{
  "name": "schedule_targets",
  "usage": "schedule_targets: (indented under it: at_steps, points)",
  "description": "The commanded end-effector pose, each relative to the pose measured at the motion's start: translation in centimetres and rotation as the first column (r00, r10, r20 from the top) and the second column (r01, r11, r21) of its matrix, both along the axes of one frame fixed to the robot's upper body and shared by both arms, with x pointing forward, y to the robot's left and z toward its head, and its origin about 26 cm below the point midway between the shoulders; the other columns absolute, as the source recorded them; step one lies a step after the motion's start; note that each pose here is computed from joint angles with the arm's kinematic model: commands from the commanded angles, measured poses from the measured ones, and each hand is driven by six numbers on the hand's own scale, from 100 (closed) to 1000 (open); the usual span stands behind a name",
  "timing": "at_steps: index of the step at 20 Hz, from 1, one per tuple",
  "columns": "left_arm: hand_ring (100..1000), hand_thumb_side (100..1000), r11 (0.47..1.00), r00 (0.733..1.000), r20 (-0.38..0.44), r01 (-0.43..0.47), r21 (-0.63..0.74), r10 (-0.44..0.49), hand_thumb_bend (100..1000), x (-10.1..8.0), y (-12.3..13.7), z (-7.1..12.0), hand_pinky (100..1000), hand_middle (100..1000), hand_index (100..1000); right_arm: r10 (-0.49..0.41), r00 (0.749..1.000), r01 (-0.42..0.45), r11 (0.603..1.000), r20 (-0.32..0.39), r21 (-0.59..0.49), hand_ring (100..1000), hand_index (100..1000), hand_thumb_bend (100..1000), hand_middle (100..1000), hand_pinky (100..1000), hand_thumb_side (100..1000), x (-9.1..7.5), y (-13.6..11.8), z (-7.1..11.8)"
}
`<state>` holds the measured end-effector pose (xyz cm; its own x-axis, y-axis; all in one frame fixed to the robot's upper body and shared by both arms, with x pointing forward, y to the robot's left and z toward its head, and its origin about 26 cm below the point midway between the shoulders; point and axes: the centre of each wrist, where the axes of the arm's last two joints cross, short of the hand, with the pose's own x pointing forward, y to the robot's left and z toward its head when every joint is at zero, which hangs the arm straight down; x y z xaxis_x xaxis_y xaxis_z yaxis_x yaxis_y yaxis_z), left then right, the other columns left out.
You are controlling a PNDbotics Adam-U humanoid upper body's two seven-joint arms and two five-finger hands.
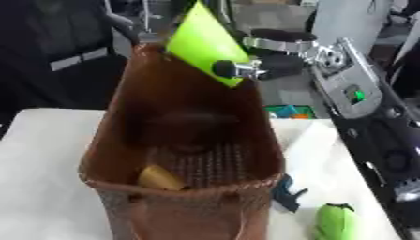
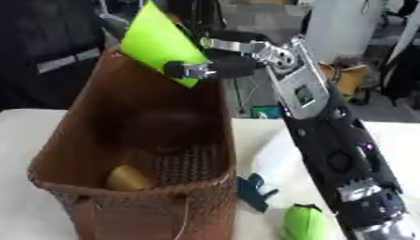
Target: Pick up objects on the table and place them in the box.
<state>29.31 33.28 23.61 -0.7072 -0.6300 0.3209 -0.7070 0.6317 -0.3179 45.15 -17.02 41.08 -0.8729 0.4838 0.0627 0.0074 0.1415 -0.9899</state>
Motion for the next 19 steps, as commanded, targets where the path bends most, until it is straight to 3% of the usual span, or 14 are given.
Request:
schedule_targets:
  at_steps: [1,12,13,14,15,18,19]
  points:
    - [708,821,1.000,0.999,0.041,-0.013,0.017,0.013,100,-0.3,0.3,0.8,752,788,717,0.094,0.992,-0.071,0.969,0.087,-0.238,1000,1000,465,1000,1000,780,-0.2,-0.6,0.9]
    - [709,823,1.000,0.999,0.043,-0.022,0.016,0.022,100,-0.4,0.4,0.8,753,789,718,0.121,0.987,-0.091,0.963,0.106,-0.252,1000,1000,455,1000,1000,778,0.0,-0.8,0.7]
    - [709,821,1.000,0.999,0.042,-0.023,0.017,0.023,100,-0.4,0.4,0.8,754,789,718,0.126,0.986,-0.096,0.964,0.107,-0.247,1000,1000,385,1000,1000,831,-0.1,-0.8,0.8]
    - [709,821,0.999,0.999,0.037,-0.027,0.017,0.026,100,-0.4,0.5,0.7,754,789,718,0.132,0.985,-0.104,0.968,0.111,-0.228,1000,1000,385,1000,1000,831,-0.3,-1.0,1.1]
    - [709,820,0.999,0.999,0.033,-0.030,0.018,0.030,100,-0.5,0.6,0.6,754,788,719,0.134,0.984,-0.108,0.973,0.117,-0.203,971,1000,170,1000,983,910,-0.6,-1.2,1.5]
    - [709,820,0.999,0.999,0.020,-0.046,0.017,0.045,100,-0.6,0.9,0.2,754,788,719,0.106,0.979,-0.103,0.994,0.176,-0.028,959,1000,104,1000,972,927,-2.2,-1.9,2.7]
    - [709,821,0.999,0.999,0.016,-0.049,0.016,0.049,100,-0.7,0.9,0.1,754,788,718,0.102,0.977,-0.106,0.994,0.188,0.014,902,939,100,997,922,922,-2.6,-1.8,2.9]
